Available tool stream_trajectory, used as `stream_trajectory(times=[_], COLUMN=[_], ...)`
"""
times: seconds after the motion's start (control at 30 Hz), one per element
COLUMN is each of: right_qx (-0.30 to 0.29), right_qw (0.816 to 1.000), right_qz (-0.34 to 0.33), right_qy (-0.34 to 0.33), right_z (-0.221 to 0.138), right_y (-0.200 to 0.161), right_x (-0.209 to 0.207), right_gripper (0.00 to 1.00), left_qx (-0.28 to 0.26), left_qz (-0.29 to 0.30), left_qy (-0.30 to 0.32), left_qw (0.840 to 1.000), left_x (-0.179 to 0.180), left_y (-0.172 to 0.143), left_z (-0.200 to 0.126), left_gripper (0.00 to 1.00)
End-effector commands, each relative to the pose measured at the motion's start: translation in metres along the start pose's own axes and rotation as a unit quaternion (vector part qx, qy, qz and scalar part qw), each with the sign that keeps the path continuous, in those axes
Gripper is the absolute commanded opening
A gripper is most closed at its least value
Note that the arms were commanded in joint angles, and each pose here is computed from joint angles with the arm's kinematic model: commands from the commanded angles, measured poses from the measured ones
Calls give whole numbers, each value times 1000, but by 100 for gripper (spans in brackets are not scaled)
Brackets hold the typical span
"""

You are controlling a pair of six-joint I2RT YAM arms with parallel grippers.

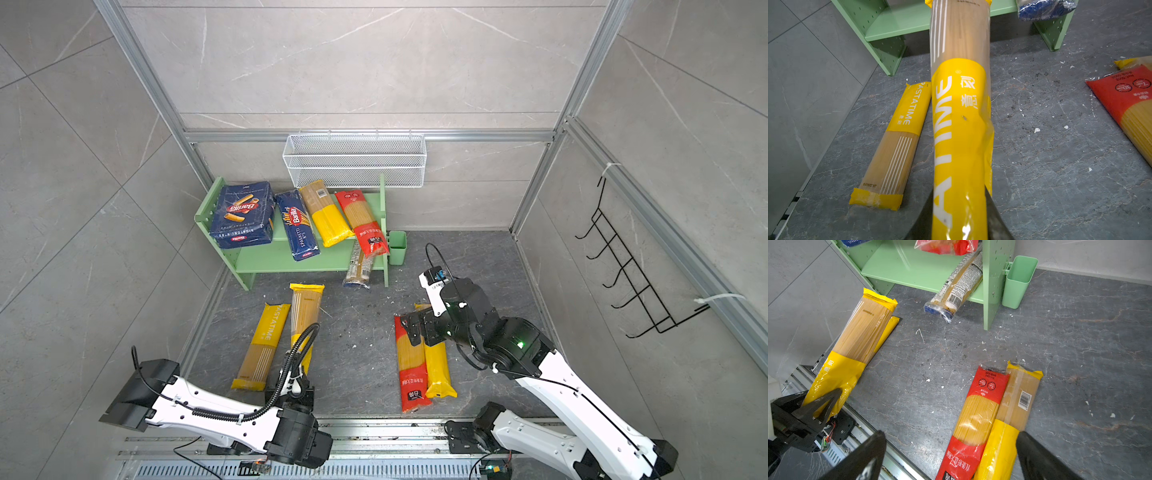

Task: Arrange pasta packages on shelves
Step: Pick up the pasta bag from the middle-left of the table, then place the pasta bag on the shelf.

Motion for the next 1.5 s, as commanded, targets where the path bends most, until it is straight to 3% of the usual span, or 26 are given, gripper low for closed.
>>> stream_trajectory(times=[0.0, 0.37, 0.57, 0.7, 0.83, 1.03, 1.47], right_qx=[-15, -10, -10, -8, -5, 0, 2], right_qw=[1000, 1000, 1000, 1000, 1000, 1000, 999], right_qz=[-12, -11, -5, -2, 0, 1, 2], right_qy=[0, -7, -13, -18, -24, -26, -38], right_z=[-6, 0, -1, -2, -3, 0, -1], right_y=[9, 14, 14, 13, 14, 15, 22], right_x=[0, -5, -10, -13, -17, -18, -24], right_gripper=[99, 100, 99, 100, 100, 100, 99], left_qx=[-90, -59, -24, -10, -10, -10, -4], left_qz=[-90, -94, -78, -76, -44, -70, -66], left_qy=[-44, -49, -101, -89, -75, -92, -100], left_qw=[991, 993, 992, 993, 996, 993, 993], left_x=[6, 15, -2, -8, -22, -19, -29], left_y=[50, 66, 60, 67, 74, 81, 108], left_z=[-7, 10, 32, 46, 52, 65, 96], left_gripper=[0, 0, 0, 0, 0, 0, 0])
Point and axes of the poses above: each gripper's point midway between its finger pads, its own z axis out along the fingers, its own x axis along the line the jaws close on, y = z × x, the point moved 5 cm from there along -z, back along the fingers, and after that the axes turned 13 degrees about -z, right-handed, at the moved point
